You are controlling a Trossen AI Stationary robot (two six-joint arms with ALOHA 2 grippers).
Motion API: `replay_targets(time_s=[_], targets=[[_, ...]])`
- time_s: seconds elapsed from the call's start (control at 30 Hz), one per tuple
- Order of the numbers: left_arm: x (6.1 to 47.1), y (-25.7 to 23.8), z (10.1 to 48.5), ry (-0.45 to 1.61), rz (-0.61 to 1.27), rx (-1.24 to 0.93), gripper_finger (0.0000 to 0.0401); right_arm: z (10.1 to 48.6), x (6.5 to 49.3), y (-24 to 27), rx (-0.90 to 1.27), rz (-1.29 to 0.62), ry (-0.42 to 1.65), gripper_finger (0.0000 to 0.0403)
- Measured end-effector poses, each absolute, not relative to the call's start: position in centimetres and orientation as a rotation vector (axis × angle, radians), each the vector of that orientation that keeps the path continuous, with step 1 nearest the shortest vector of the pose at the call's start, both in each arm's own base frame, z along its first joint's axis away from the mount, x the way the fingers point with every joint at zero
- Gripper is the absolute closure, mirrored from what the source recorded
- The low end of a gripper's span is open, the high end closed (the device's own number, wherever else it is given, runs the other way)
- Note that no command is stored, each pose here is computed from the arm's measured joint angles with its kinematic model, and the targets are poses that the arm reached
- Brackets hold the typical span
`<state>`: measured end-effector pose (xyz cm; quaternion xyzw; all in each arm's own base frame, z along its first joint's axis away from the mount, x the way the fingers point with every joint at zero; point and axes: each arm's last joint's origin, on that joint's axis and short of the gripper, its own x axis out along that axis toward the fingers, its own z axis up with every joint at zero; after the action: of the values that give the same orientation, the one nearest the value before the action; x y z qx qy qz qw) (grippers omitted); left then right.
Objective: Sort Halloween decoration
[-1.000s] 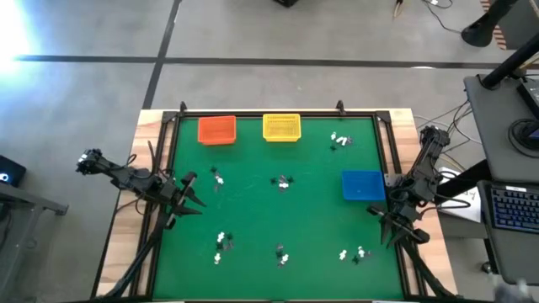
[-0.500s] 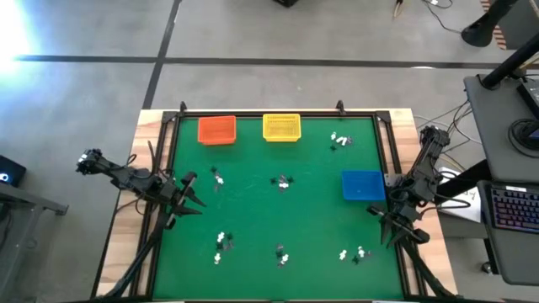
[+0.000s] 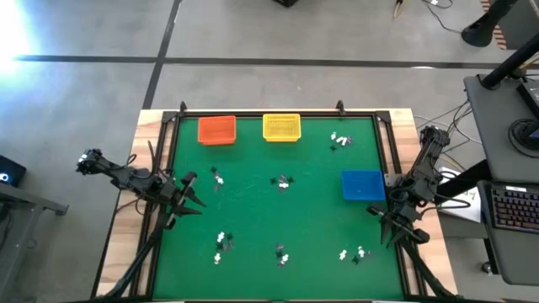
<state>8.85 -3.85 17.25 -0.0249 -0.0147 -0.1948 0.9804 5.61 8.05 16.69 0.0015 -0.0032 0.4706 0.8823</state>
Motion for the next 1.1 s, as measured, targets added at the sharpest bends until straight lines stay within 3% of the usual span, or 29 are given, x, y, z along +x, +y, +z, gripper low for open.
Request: replay_targets(time_s=[0.43,0.8,1.1], targets=[[8.9,-3.8,17.2,-0.029,-0.392,-0.05,0.0307,16.7,5.6,8.1,0.004,0.978,-0.013,0.033],[8.9,-3.8,17.3,-0.03,-0.392,-0.051,0.0307,17.1,5.9,7.8,0.102,0.833,-0.017,0.033],[8.9,-3.8,17.3,-0.03,-0.392,-0.051,0.0307,19.5,6.0,7.1,0.335,0.699,-0.196,0.033]])
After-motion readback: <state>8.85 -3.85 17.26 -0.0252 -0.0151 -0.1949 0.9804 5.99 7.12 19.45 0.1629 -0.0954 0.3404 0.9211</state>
